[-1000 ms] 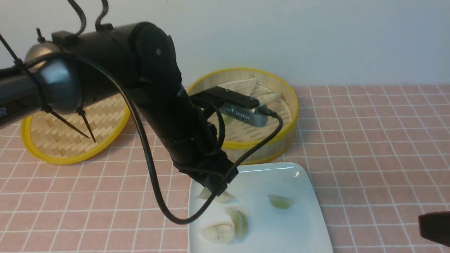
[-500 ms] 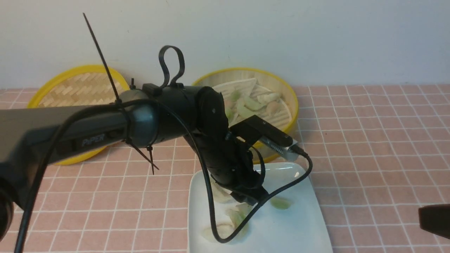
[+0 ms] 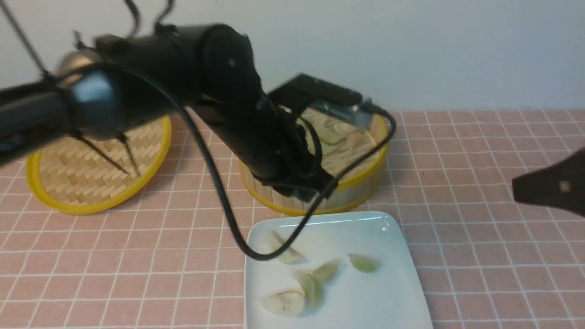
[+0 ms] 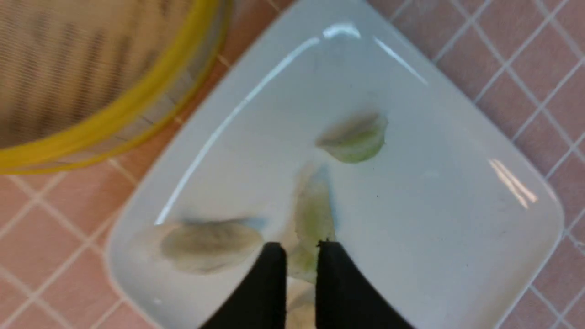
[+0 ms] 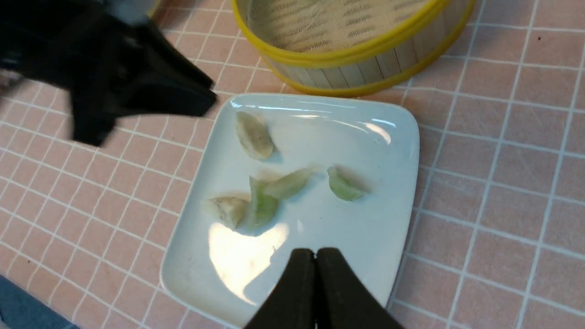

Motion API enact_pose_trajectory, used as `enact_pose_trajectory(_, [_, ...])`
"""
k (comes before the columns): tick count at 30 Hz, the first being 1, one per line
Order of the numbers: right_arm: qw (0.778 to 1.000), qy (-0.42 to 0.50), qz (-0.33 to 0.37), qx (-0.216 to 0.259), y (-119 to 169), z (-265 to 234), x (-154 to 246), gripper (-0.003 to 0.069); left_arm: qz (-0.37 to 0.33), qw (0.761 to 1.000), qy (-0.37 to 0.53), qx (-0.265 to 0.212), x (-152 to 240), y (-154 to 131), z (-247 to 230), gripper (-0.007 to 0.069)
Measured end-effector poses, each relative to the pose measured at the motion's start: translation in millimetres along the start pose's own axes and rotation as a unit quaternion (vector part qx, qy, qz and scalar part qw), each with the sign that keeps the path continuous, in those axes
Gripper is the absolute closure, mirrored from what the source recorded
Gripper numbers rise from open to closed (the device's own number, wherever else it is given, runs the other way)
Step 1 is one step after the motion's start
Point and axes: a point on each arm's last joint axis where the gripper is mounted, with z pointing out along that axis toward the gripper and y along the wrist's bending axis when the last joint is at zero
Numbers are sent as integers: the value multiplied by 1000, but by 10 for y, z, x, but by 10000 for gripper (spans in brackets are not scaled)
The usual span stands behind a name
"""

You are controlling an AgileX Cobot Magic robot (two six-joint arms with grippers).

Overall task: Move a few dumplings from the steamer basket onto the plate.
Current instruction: Use the left arm to put the dumpling into the plate, then use the right arm to grab a dumpling from inside the steamer

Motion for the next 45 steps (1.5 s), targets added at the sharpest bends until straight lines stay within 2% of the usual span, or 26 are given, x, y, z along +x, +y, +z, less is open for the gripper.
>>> enact_pose_trajectory(5, [998, 33, -46, 9, -43, 480, -492, 669, 9, 996, -84, -18, 273, -148, -871, 631])
enact_pose_trajectory(7, [998, 38, -57, 12, -49, 614, -614, 669, 11, 996, -92, -19, 380, -187, -973, 631])
enact_pose_trajectory(8, [996, 49, -74, 16, -56, 852, -765, 666, 15, 994, -111, -20, 552, -254, -1153, 631])
enact_pose_trajectory(13, [993, 73, -90, 29, -136, 1500, -1133, 630, 14, 989, -143, -26, 950, -350, -1380, 631])
enact_pose_trajectory(17, [991, 86, -94, 40, -302, 2038, -1349, 558, 5, 987, -157, -26, 1115, -395, -1483, 631])
enact_pose_trajectory(19, [989, 107, -97, 43, -423, 2420, -1382, 484, 2, 987, -161, -24, 1154, -415, -1533, 631])
enact_pose_trajectory(26, [978, 140, -138, 73, -631, 3260, -1360, 257, 6, 992, -126, -25, 1226, -418, -1527, 631])
enact_pose_trajectory(30, [969, 144, -173, 97, -670, 3542, -1319, 179, 10, 994, -101, -35, 1270, -401, -1518, 631])
enact_pose_trajectory(34, [965, 127, -196, 121, -656, 3649, -1339, 160, 3, 995, -87, -49, 1297, -375, -1515, 631])
enact_pose_trajectory(40, [962, 115, -210, 132, -661, 3735, -1326, 163, 2, 995, -79, -61, 1316, -354, -1520, 631])
enact_pose_trajectory(42, [962, 114, -210, 134, -665, 3740, -1326, 190, 1, 995, -76, -60, 1321, -355, -1519, 631])
enact_pose_trajectory(45, [960, 114, -215, 139, -670, 3746, -1323, 286, 1, 996, -66, -59, 1338, -357, -1516, 631])
